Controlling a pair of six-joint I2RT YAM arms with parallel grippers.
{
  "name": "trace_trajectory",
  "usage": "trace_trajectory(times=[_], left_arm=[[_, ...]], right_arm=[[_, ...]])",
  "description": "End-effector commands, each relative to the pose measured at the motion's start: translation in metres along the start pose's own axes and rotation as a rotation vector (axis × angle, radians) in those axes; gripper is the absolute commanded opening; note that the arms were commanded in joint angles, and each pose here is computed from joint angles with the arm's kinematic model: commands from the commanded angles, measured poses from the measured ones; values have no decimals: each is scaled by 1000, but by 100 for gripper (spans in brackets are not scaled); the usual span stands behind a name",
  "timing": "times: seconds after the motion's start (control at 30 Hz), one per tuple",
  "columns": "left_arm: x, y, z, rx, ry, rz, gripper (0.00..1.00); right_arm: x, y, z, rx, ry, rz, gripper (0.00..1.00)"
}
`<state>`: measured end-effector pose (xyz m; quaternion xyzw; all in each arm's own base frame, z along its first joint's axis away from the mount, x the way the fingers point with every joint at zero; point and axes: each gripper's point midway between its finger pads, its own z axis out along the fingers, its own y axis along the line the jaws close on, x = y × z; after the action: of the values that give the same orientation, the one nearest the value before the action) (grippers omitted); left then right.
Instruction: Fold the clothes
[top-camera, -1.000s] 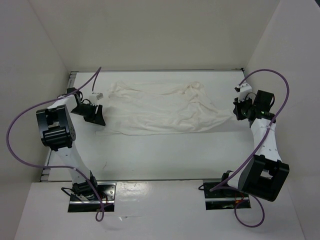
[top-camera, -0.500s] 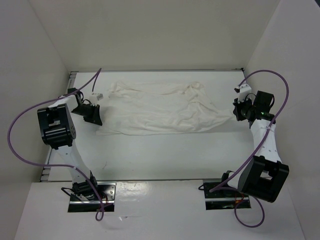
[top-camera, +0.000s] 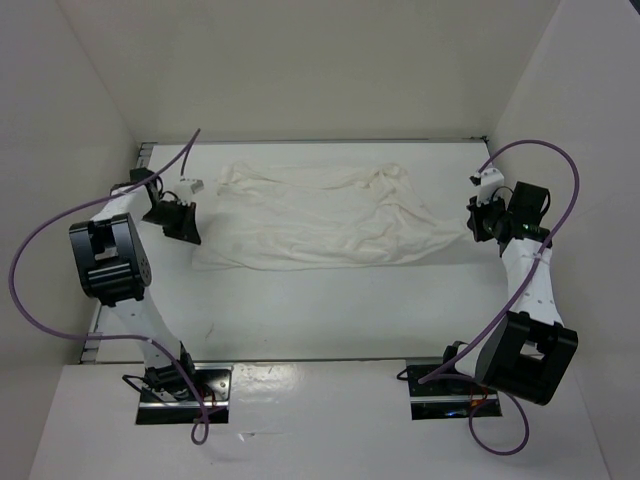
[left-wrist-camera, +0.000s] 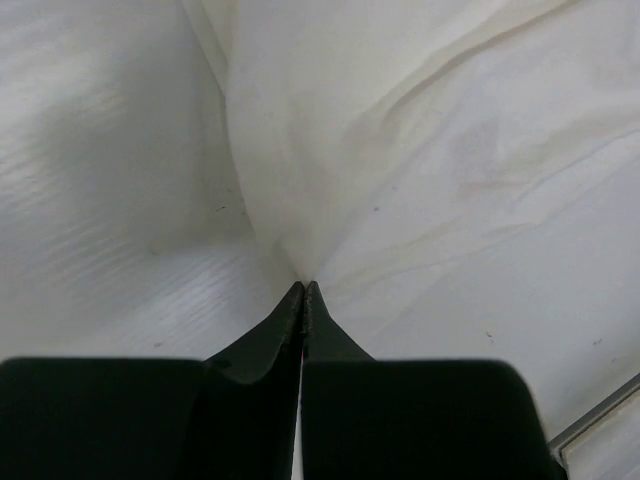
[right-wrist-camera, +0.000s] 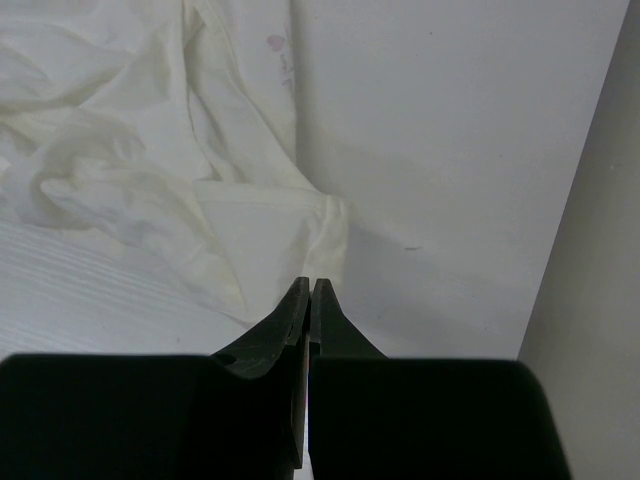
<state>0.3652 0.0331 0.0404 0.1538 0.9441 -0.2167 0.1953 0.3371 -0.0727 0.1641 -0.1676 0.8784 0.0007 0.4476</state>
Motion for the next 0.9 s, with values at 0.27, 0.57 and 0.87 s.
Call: trace_trajectory(times=[0.27,0.57,0.87], left_arm=[[-86,-37,-124,-123,-323,132,0],[-82,-14,-156,-131,-420,60,0],[-91,-23,-180,-131,-483,80,0]], right_arm=[[-44,-21,-27,89,-104,-28,0],[-44,-57,-43,184,-126,46,0],[-103,-58,-76,170,-280,56,0]])
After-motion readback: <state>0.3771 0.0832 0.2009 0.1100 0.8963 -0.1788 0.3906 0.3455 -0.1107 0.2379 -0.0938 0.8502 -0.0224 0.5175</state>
